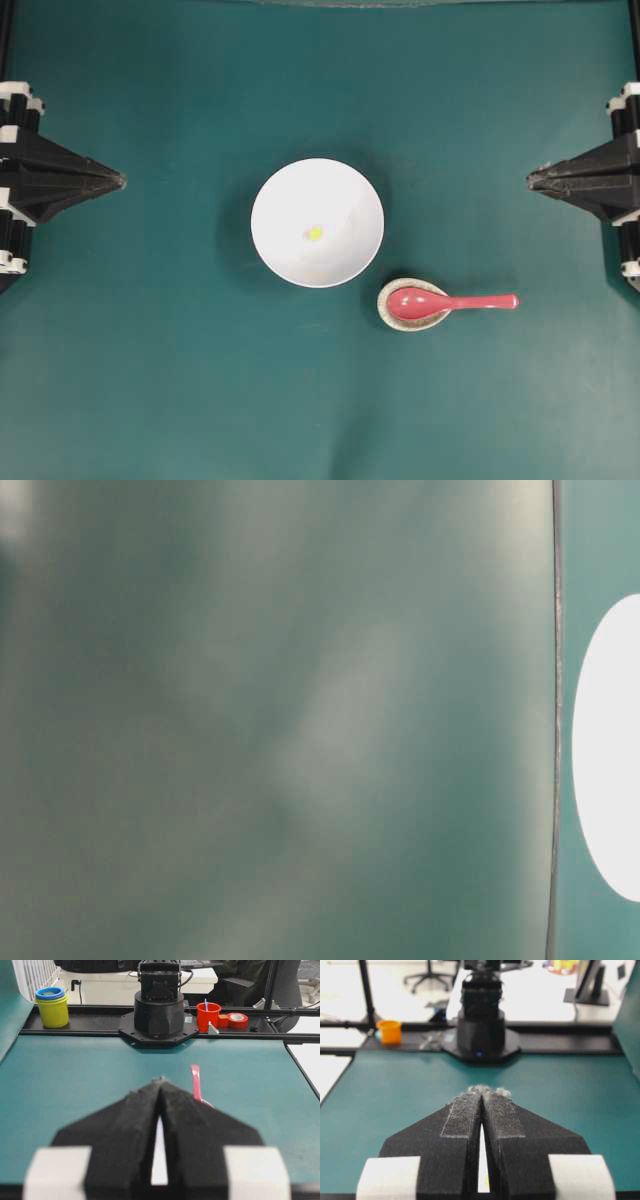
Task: Scoop the yellow hexagonal prism block from the bowl with a spoon using the right arm.
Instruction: 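Move the right gripper left toward the pink spoon handle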
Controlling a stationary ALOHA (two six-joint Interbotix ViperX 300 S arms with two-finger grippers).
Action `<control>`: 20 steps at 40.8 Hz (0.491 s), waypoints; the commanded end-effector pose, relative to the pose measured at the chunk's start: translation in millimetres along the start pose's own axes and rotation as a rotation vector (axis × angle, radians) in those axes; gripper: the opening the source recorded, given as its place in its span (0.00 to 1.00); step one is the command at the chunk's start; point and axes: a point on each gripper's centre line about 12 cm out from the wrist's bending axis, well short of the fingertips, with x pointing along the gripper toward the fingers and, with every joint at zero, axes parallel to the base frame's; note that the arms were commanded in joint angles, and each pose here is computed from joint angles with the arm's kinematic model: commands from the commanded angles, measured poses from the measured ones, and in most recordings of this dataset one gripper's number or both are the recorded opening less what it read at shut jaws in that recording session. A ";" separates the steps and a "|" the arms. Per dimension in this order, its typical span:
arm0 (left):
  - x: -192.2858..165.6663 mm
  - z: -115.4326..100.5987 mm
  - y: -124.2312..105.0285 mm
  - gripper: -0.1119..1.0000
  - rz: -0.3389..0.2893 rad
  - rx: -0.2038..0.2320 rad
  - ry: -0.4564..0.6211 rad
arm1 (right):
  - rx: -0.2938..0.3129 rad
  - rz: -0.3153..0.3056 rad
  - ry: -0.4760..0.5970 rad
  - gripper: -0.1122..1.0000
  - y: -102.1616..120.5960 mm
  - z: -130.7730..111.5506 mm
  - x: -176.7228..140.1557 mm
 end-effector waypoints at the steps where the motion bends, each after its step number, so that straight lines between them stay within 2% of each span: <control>1: 4.1 11.3 1.1 0.10 0.004 0.017 -0.015 | -0.005 -0.003 0.000 0.10 -0.6 2.4 3.8; 3: 4.6 14.0 1.5 0.14 0.006 0.017 -0.020 | 0.000 -0.003 0.028 0.10 -0.6 -2.9 7.6; 17: 5.7 14.9 1.5 0.13 0.006 0.016 -0.020 | 0.010 -0.005 0.029 0.11 -1.0 -2.1 10.8; 20: 5.8 15.6 1.8 0.13 0.007 0.016 -0.021 | 0.012 -0.006 0.031 0.15 -1.1 -1.8 10.9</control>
